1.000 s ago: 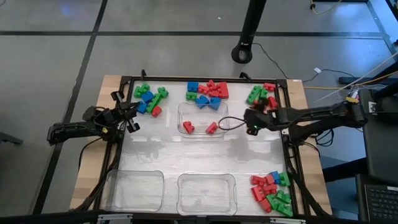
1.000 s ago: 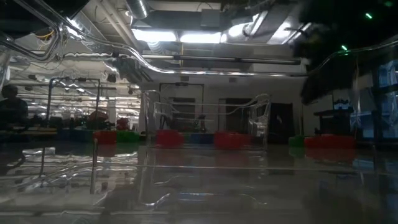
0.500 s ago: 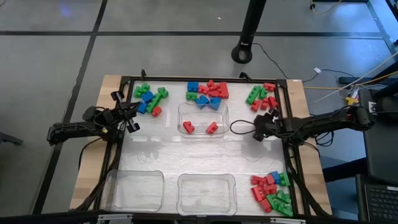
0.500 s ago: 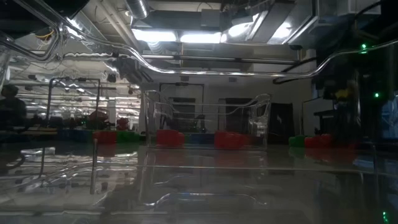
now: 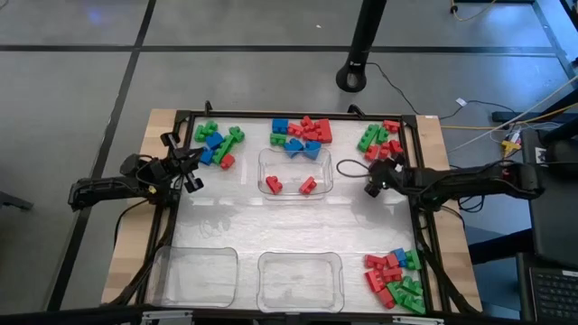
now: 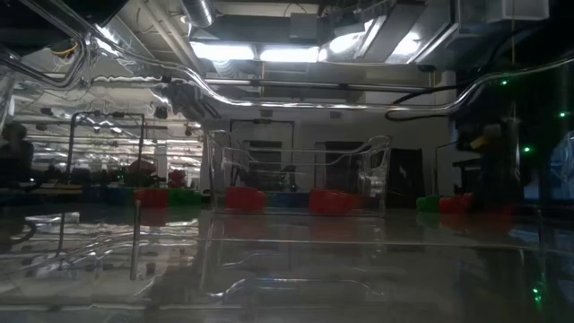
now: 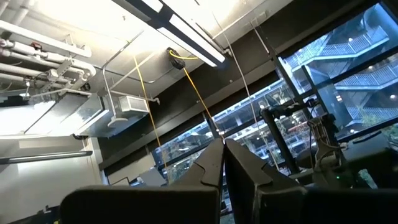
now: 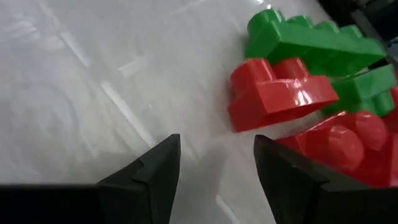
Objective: Sort blocks
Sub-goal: Put the red game piece into the top right transparent bin
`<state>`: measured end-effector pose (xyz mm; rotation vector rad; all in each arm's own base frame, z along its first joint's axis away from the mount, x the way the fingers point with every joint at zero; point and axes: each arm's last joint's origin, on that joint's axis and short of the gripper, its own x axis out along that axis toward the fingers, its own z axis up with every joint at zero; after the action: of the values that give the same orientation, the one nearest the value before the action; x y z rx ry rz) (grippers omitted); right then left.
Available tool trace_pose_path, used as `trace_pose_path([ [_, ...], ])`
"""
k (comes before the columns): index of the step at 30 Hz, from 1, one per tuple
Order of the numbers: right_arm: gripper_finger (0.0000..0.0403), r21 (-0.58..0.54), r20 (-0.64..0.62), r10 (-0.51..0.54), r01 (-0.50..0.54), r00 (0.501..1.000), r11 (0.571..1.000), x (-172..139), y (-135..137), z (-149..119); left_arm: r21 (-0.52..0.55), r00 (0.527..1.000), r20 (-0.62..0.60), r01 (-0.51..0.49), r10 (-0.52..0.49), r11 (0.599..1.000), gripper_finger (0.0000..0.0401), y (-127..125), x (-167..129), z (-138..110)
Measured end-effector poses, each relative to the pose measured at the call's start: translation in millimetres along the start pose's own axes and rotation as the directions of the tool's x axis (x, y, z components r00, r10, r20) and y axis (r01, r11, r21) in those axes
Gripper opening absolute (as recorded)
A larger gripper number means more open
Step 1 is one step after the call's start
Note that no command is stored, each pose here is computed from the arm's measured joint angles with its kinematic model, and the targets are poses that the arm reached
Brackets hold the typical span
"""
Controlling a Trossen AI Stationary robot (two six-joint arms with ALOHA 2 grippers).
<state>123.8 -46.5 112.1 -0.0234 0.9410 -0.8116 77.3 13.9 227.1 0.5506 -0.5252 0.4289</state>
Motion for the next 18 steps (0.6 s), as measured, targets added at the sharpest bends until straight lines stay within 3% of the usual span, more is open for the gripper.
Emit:
trace_pose_path([
  [13, 0.0204, 0.002, -0.009, 0.018, -0.018, 1.0, 1.0, 12, -20, 6, -0.016, 1.0, -0.002, 0.001, -0.001, 1.0, 0.0006, 0, 0, 0],
  [18, 0.0204, -0.01, 0.052, 0.07, -0.07, 0.996, 0.998, 14, -24, 13, -0.018, 1.0, -0.003, 0.002, -0.002, 1.0, 0.0006, 0, 0, 0],
])
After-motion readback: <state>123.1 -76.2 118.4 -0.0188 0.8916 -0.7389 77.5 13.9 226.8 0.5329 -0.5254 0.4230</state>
